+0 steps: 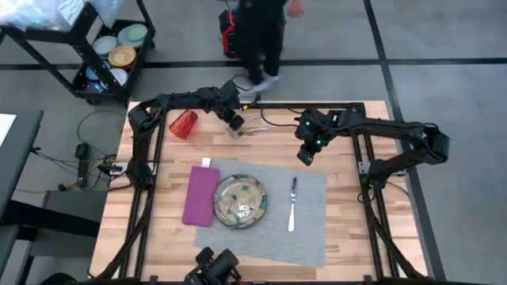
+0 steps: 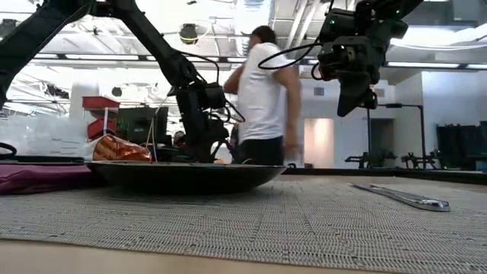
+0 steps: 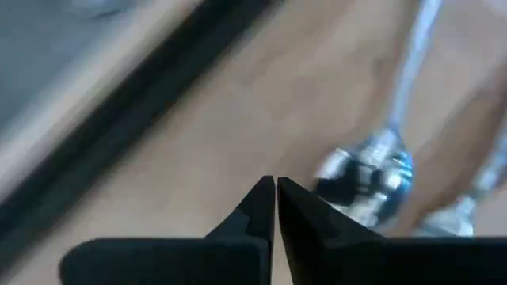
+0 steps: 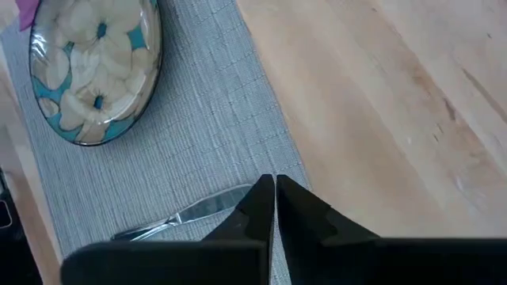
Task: Set table place
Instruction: Put the silver spoon to the right of the silver table knife on the table mat
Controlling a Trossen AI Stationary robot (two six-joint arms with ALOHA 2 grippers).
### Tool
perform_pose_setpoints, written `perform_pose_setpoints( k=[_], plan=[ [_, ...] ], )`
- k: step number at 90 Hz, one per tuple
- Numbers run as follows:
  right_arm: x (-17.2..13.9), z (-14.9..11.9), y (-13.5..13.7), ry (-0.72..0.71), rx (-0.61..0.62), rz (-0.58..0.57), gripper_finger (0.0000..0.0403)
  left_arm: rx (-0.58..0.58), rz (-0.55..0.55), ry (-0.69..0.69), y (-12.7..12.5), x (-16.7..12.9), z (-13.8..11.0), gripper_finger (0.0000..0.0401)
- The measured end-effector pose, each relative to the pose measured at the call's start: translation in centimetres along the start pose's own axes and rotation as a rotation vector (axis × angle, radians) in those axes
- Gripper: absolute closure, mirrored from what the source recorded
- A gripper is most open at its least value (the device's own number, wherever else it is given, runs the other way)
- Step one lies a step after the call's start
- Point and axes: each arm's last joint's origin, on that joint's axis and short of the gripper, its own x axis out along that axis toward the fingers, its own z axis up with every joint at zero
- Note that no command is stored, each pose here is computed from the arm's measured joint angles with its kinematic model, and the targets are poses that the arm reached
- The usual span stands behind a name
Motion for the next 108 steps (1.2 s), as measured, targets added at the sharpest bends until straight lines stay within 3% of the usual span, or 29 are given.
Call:
perform_pose_setpoints(
  k=[24,35,50,61,80,108],
  plan=[
    [0.0,-0.2,0.0,0.022,-0.010,-0.005,0.0399,0.094,-0.367,0.093,-5.7,0.4,-0.6,0.0401],
    [0.0,-0.2,-0.1,0.021,-0.012,-0.006,0.0399,0.201,-0.552,-0.012,-7.4,-2.1,1.3,0.0401],
    [0.0,-0.2,-0.1,0.022,-0.010,-0.006,0.0399,0.200,-0.444,-0.064,-7.4,-2.7,2.5,0.0401],
    [0.0,-0.2,-0.1,0.022,-0.013,-0.005,0.0399,0.196,-0.447,-0.108,-7.6,-3.6,3.3,0.0401],
    [0.0,-0.1,-0.1,0.016,-0.015,-0.004,0.0399,0.195,-0.440,-0.059,-8.1,-3.6,2.8,0.0401],
    [0.0,0.0,0.0,0.006,-0.026,-0.001,0.0399,0.320,-0.447,0.051,-10.5,-3.5,1.0,0.0401]
  ],
)
